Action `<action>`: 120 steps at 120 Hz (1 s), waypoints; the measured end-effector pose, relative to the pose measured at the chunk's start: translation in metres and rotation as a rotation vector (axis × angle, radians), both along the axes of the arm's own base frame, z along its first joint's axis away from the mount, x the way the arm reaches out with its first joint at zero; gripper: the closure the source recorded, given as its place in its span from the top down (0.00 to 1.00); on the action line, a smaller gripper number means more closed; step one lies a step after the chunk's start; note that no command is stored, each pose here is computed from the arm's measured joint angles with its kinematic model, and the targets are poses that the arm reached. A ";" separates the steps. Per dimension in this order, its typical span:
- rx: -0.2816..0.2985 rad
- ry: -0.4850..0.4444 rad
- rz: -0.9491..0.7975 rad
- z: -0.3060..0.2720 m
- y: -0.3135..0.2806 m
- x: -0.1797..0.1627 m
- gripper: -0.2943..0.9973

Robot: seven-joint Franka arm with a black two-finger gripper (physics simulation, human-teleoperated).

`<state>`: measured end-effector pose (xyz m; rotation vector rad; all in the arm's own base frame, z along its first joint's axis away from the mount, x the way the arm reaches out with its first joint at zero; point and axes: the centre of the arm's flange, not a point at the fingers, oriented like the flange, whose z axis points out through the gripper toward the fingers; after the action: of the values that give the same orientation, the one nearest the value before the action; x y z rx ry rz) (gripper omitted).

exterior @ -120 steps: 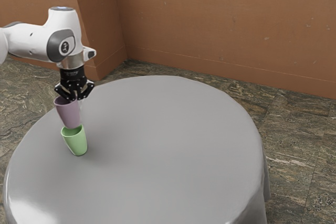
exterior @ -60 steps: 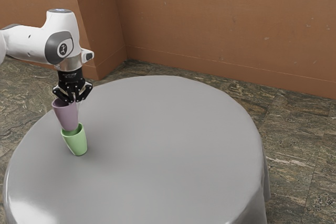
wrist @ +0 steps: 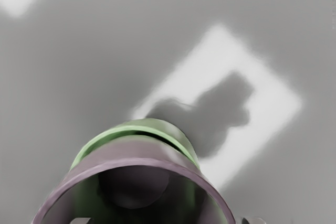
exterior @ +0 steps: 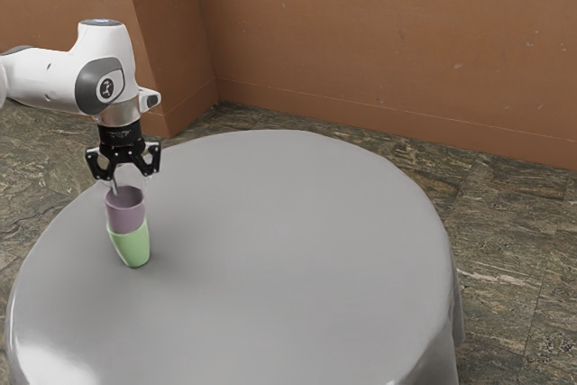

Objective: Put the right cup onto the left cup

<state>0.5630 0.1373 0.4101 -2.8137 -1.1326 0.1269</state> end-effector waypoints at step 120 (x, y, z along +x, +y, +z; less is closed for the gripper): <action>0.026 -0.151 -0.266 0.137 -0.026 0.005 0.76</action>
<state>0.5683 0.1114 0.5468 -2.9578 -0.7648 -0.1232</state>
